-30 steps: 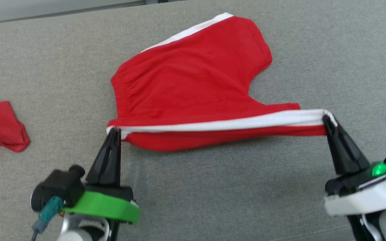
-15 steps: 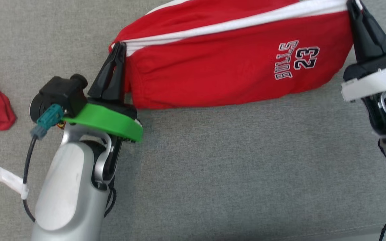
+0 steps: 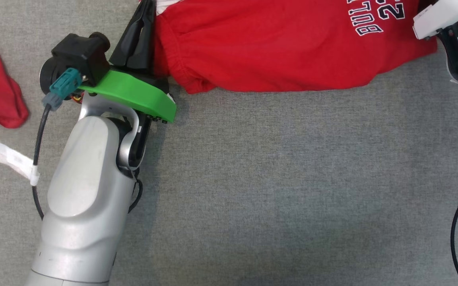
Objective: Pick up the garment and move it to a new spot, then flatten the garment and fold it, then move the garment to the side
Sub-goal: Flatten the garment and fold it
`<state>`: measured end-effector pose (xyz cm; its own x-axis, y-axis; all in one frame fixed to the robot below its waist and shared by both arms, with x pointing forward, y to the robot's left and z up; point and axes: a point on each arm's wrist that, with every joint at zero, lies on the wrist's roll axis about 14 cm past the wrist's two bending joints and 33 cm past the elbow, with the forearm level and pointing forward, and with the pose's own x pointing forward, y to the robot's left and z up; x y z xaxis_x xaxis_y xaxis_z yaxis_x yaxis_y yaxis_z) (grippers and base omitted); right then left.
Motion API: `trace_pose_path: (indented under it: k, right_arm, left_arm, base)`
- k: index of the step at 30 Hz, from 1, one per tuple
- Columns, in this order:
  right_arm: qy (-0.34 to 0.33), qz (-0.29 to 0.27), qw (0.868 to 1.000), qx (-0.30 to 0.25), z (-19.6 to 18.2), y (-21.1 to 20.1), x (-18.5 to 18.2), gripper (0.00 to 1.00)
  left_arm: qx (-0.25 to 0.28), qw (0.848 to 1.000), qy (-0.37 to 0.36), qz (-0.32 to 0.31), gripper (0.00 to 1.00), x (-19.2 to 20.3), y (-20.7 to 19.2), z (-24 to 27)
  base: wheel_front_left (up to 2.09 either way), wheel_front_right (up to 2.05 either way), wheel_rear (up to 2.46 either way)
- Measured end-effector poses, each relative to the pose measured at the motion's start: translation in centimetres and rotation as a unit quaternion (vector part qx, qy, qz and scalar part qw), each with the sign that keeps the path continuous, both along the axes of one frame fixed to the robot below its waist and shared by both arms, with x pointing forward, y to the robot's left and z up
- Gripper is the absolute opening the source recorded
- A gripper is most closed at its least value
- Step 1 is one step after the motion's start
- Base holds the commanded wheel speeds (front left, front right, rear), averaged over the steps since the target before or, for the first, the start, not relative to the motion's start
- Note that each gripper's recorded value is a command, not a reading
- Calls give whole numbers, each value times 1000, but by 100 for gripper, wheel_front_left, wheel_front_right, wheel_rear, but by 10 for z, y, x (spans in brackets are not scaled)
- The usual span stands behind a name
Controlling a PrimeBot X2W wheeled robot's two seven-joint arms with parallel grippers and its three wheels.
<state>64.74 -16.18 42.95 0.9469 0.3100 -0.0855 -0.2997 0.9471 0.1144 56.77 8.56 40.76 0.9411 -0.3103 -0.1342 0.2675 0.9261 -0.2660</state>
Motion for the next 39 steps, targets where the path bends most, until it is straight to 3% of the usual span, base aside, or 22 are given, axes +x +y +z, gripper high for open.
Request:
trace_pose_path:
  k: [2,3,4,5,8,12,24,39]
  right_arm:
    - [12,7,1000,-3,-10,7,3,0]
    - [14,11,1000,-4,-13,11,3,25]
    - [16,11,1000,-4,-15,12,4,77]
    - [15,11,1000,-5,-15,12,5,100]
    - [6,17,1000,-18,-9,14,4,100]
    - [-52,15,998,-23,26,11,1,100]
    - [-121,-42,992,16,69,-8,-86,100]
    - [-111,-90,990,7,79,-34,-182,100]
  left_arm:
    - [7,1000,11,-10,0,-1,-3,-9]
    - [9,1000,13,-13,25,-2,-4,-11]
    - [10,1000,12,-12,60,-2,-4,-12]
    - [13,1000,15,-13,100,-2,-4,-14]
    - [13,1000,5,-13,100,-4,-5,-12]
    - [10,1000,-27,5,100,-6,-3,0]
    - [29,985,-146,84,100,-16,29,75]
    - [49,987,-127,90,100,-64,30,73]
  base:
    - [0,0,0]
    - [0,0,0]
    - [0,0,0]
    - [0,0,0]
    - [0,0,0]
    - [0,0,0]
    - [0,0,0]
    - [0,0,0]
